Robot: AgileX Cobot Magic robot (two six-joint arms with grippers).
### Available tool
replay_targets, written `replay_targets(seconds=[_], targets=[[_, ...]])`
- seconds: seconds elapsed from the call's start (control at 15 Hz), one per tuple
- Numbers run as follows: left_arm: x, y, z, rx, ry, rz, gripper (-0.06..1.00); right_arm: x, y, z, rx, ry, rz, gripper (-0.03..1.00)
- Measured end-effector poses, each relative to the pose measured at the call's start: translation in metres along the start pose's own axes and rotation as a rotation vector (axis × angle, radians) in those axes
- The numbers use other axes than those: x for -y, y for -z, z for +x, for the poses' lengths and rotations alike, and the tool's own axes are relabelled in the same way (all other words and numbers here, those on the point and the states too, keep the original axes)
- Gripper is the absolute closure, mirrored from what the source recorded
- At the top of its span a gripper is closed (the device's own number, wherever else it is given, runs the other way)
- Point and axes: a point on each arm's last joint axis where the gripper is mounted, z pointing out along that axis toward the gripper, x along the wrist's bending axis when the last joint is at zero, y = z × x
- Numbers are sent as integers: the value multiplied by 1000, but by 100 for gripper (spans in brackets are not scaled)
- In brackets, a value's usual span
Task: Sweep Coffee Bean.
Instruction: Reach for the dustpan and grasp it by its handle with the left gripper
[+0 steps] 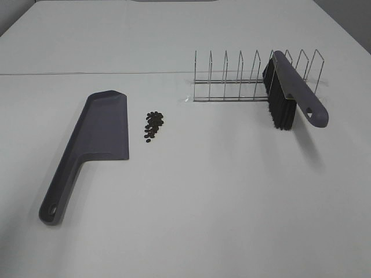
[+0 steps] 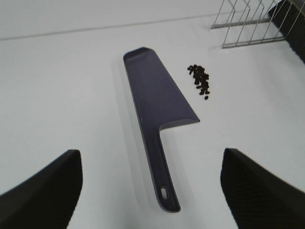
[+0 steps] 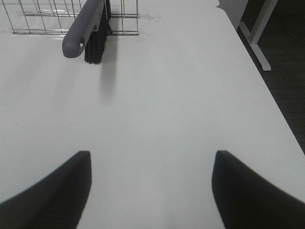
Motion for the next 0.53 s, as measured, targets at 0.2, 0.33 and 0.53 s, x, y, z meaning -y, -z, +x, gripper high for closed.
replay_targets(seconds=[0.2,0.33,0.53], targets=[[-24,-69,11,-3,51,219,19,0,0,0,0,0,0,29],[-29,-114,18,-16,119,337,19,0,0,0,0,0,0,29],[-21,-165,27,-38,199,468,19,0,0,0,0,0,0,29]])
